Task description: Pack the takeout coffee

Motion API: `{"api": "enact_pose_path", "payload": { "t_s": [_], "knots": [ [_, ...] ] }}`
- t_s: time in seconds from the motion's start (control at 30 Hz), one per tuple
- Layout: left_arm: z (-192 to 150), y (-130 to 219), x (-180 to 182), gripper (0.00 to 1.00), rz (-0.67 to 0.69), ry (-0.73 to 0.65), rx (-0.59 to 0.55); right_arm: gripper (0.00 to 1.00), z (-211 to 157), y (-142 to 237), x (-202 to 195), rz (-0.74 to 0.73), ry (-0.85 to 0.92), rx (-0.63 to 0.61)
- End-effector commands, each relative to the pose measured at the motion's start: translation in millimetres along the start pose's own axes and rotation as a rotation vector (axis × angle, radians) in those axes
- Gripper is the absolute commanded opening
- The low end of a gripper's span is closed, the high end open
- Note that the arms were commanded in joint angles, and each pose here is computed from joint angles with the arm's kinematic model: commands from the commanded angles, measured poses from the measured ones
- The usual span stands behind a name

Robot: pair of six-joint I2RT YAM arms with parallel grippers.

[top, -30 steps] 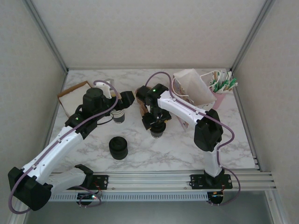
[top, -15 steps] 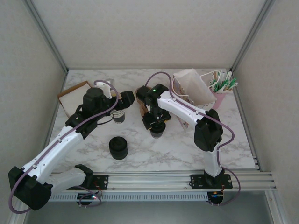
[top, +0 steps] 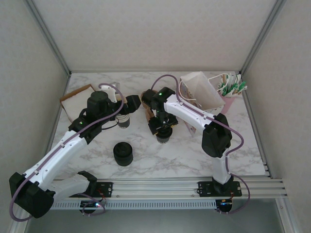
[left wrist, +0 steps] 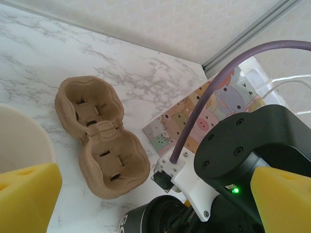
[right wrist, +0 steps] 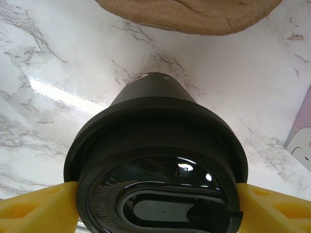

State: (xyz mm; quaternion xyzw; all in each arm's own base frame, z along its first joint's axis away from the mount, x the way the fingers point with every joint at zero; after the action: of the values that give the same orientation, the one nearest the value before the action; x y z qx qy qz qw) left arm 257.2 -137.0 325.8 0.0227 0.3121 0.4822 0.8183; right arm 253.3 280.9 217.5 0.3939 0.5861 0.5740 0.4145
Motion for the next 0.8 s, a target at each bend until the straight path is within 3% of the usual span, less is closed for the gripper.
{"api": "enact_pose_path", "payload": {
  "t_s": [0.0,0.2,0.53,0.77],
  "knots": [
    [9.2,1.8,-4.0,1.00,-0.029,-0.001,-0.034,0.77,1.3,-8.4,-3.9,-0.034,-0.015,0.028],
    [10.2,3.3,-4.7,1.00,-0.031,-0.002,-0.040,0.69,-0.2,-5.0,-5.6,-0.042,-0.013,0.019],
    [15.9,4.8,-6.6,1.00,-0.026,-0.018,-0.063,0.68,-13.9,30.2,-8.8,-0.011,-0.002,-0.060],
    [25.4,0.3,-11.7,1.00,-0.038,-0.030,-0.067,0.69,-33.9,74.5,-20.0,0.062,-0.023,-0.158]
  ]
}}
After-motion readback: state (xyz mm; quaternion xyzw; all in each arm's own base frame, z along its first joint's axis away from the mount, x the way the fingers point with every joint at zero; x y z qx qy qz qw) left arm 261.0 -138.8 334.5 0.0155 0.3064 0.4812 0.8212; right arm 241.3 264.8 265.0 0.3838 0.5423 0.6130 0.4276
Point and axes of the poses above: each hand's point on the last joint's axis, 136 mm out from that joint toward the fingers, its own y axis back along the fingers, its own x axis along the line the jaws close on, z = x × y, the point moved 9 cm from there along y, back along the fingers, and after that the axes turned 8 degrees about -y, right-handed, at the moved point
